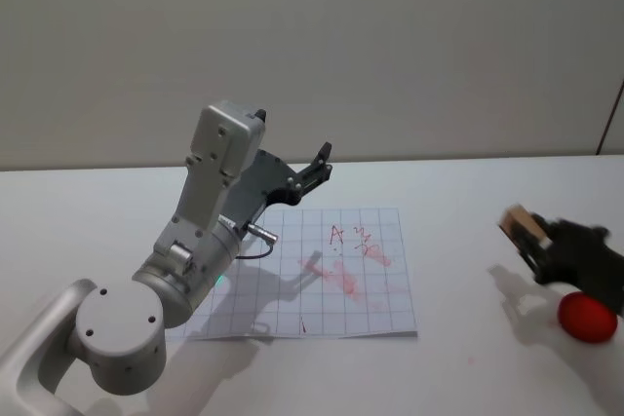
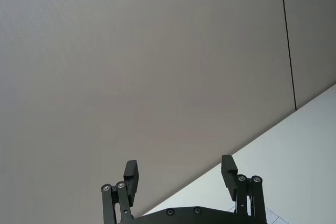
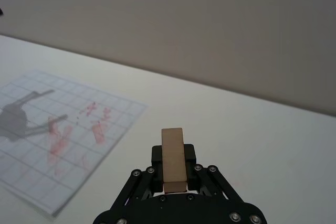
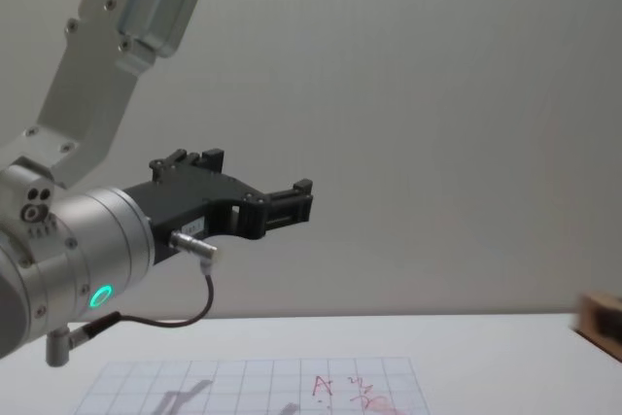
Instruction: Use the one hand to pick up the stamp and affix it onto the A4 paper.
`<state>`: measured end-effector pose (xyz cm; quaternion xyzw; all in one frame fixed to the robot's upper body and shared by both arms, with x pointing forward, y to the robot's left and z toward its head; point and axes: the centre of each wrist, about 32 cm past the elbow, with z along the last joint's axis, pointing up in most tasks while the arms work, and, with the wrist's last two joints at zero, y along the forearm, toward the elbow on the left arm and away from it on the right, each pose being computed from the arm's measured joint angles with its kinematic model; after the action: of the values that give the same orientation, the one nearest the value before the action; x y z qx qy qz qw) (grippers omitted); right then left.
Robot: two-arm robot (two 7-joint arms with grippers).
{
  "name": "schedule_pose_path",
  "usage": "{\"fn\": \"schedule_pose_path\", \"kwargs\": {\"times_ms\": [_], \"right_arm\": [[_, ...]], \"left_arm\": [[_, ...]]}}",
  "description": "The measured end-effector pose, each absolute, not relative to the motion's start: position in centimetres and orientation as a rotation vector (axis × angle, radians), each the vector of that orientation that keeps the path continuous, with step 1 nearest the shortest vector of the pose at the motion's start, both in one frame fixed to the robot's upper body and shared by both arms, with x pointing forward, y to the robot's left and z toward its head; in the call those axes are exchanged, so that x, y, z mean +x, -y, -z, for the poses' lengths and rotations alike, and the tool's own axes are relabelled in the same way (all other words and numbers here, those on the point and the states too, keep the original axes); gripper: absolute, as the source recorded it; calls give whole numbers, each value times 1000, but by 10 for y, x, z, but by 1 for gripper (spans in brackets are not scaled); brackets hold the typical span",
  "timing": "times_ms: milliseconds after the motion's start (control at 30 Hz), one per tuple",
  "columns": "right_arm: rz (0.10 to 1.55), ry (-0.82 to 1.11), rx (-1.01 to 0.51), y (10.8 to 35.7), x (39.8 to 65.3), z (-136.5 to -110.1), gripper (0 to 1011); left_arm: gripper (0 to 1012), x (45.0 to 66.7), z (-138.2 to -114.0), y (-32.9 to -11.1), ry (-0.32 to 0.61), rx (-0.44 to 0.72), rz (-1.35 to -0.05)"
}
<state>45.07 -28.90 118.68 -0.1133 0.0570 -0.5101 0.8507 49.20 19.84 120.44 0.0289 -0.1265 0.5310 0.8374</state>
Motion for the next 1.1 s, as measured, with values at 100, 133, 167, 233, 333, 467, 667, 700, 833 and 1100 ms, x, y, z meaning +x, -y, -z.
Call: {"fn": "schedule_pose_path", "kwargs": {"times_ms": [100,133,167,233,333,467,667,700,833,1100], "right_arm": [[1099,-137,-268,298,438,-1186,217],[1114,-148,-290,304,429,-1185,217],[1117,-151,-299,306,426,-1185,217],[1133,-164,-324,312,416,-1185,217],[1143,-178,-355,318,406,-1186,217],[1154,-186,-385,323,398,-1188,217],[1165,-181,-418,328,395,-1191,217],[1166,-179,-421,328,395,-1191,217],[1171,-165,-435,330,398,-1193,217],[1158,-152,-467,329,408,-1194,217]], "left_arm": [[1001,492,-1204,-198,268,61,-1124],[1001,492,-1204,-198,268,61,-1124],[1001,492,-1204,-198,268,61,-1124],[1001,492,-1204,-198,268,61,-1124],[1001,492,-1204,-198,268,61,-1124],[1001,492,-1204,-198,268,61,-1124],[1001,492,-1204,-198,268,61,-1124],[1001,492,-1204,-198,268,61,-1124],[1001,492,-1204,-198,268,61,-1124],[1001,492,-1204,-198,268,61,-1124]]}}
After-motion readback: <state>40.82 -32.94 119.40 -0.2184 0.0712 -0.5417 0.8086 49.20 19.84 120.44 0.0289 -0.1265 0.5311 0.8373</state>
